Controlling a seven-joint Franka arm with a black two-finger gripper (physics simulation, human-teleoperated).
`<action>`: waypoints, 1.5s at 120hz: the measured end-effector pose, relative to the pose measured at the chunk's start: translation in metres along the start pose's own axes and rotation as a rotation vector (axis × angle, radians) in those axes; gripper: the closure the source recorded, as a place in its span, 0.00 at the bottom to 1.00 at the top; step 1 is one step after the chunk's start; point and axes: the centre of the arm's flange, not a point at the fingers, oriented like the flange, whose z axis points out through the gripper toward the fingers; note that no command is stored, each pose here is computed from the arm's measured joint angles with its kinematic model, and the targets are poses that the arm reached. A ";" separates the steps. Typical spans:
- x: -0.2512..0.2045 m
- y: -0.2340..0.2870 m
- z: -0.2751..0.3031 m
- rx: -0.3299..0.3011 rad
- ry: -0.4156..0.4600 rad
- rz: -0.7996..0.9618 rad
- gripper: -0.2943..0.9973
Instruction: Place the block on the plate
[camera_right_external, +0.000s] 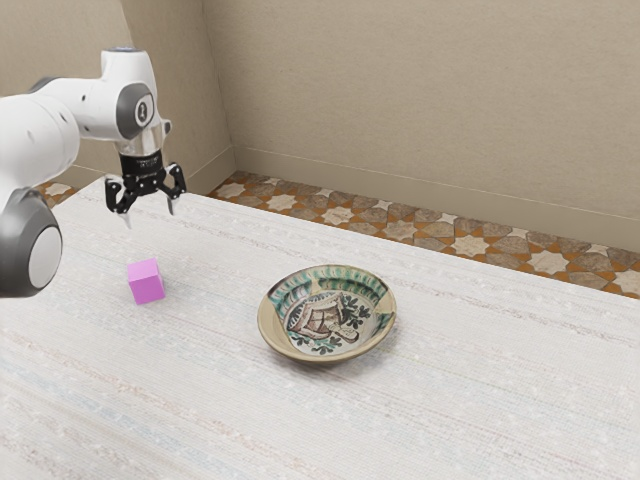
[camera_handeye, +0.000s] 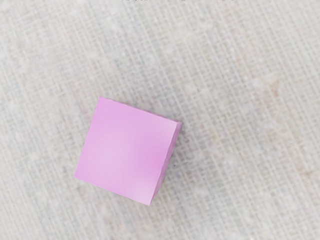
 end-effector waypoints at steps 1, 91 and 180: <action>0.000 0.000 0.000 -0.001 0.000 0.003 0.23; 0.009 -0.035 0.074 0.030 -0.074 0.173 0.23; 0.025 -0.026 0.118 0.012 -0.076 0.255 0.23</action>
